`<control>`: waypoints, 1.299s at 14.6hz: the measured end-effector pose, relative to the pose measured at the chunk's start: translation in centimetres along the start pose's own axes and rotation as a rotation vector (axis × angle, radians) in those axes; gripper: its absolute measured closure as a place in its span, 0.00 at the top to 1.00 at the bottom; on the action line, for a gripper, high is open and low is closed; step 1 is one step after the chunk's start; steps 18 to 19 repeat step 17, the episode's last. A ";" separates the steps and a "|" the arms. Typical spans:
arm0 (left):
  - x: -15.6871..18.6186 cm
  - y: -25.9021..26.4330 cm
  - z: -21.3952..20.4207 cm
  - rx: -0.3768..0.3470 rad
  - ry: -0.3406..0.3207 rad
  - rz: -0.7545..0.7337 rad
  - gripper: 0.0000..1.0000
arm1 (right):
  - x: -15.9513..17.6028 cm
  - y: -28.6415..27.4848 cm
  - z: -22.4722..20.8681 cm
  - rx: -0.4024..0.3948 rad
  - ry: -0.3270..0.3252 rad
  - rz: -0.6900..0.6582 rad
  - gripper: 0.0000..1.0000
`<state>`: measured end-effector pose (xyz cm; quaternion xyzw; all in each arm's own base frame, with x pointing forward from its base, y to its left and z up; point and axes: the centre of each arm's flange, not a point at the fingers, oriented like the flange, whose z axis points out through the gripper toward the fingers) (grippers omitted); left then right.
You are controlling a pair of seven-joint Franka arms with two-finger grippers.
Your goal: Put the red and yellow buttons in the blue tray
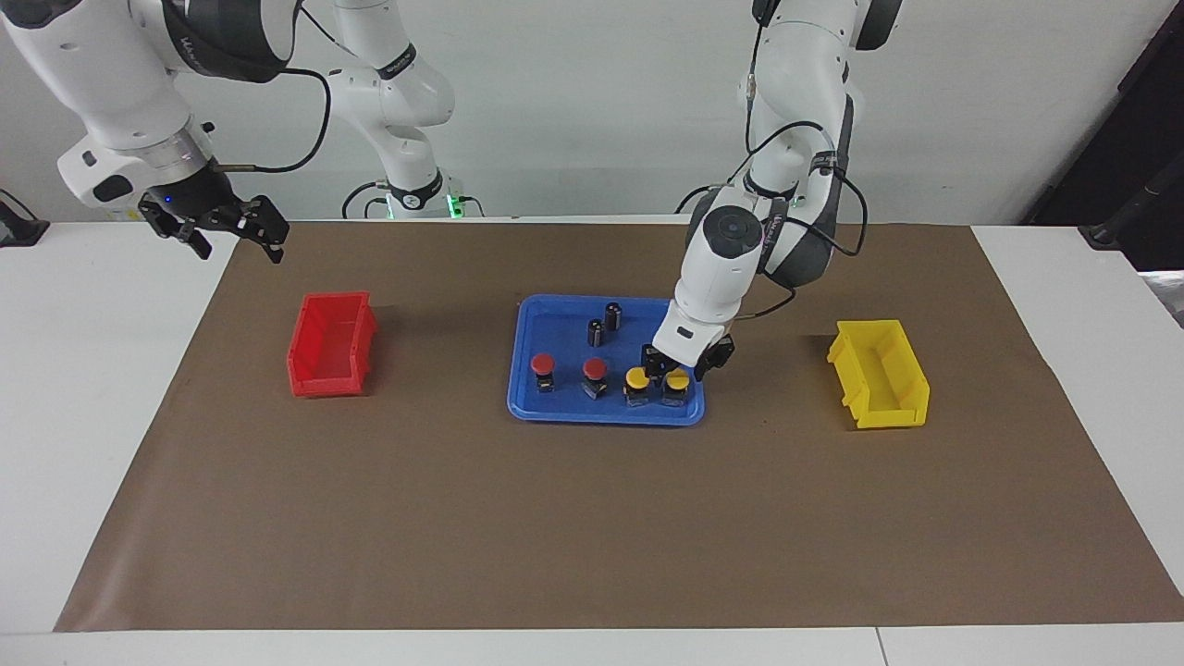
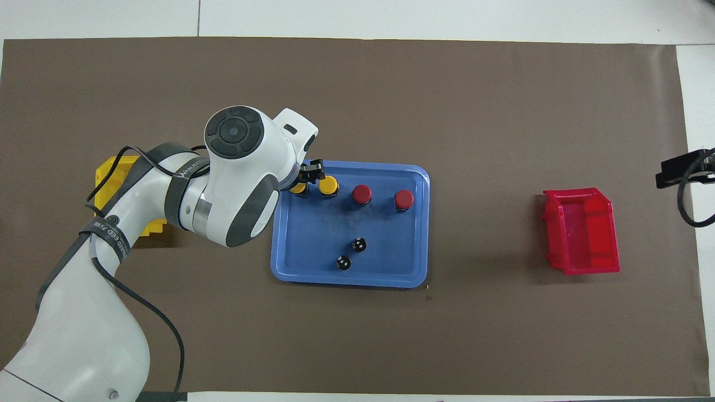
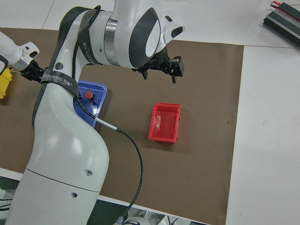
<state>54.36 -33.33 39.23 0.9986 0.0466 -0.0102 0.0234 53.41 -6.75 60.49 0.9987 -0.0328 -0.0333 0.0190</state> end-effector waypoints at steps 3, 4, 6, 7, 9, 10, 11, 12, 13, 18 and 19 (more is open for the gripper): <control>1.8 -5.8 -7.0 0.024 -0.043 -0.011 1.00 | 0.0 0.0 -0.1 0.000 0.000 0.000 1.00; 2.5 -8.9 -9.5 0.025 -0.055 0.010 1.00 | -0.1 0.0 -0.1 0.000 -0.005 0.000 1.00; 3.5 -14.7 -13.9 0.015 -0.059 0.034 1.00 | -0.4 0.0 -0.1 0.001 -0.024 0.001 1.00; 3.7 -17.5 -15.9 0.009 -0.055 0.040 1.00 | -0.5 0.1 -0.1 0.002 -0.029 0.002 1.00; 3.3 -22.0 -19.0 -0.001 -0.054 0.060 1.00 | -0.5 0.3 -0.1 0.002 -0.030 0.006 1.00; 2.9 -23.6 -20.1 -0.004 -0.052 0.069 1.00 | -0.5 0.3 -0.1 0.002 -0.030 0.007 1.00; 2.6 -25.0 -21.1 -0.008 -0.046 0.073 1.00 | -0.5 0.3 -0.1 0.002 -0.030 0.007 1.00; 2.3 -26.1 -21.9 -0.010 -0.040 0.074 1.00 | -0.5 0.3 -0.1 0.002 -0.030 0.007 1.00; 2.2 -27.0 -22.4 -0.012 -0.035 0.075 1.00 | -0.5 0.3 -0.1 0.002 -0.030 0.007 1.00; 2.1 -28.7 -23.2 -0.016 -0.022 0.063 1.00 | -0.5 0.3 -0.2 0.002 -0.028 0.006 1.00; 2.1 -28.7 -23.2 -0.016 -0.022 0.063 1.00 | -0.5 0.3 -0.2 0.002 -0.028 0.006 1.00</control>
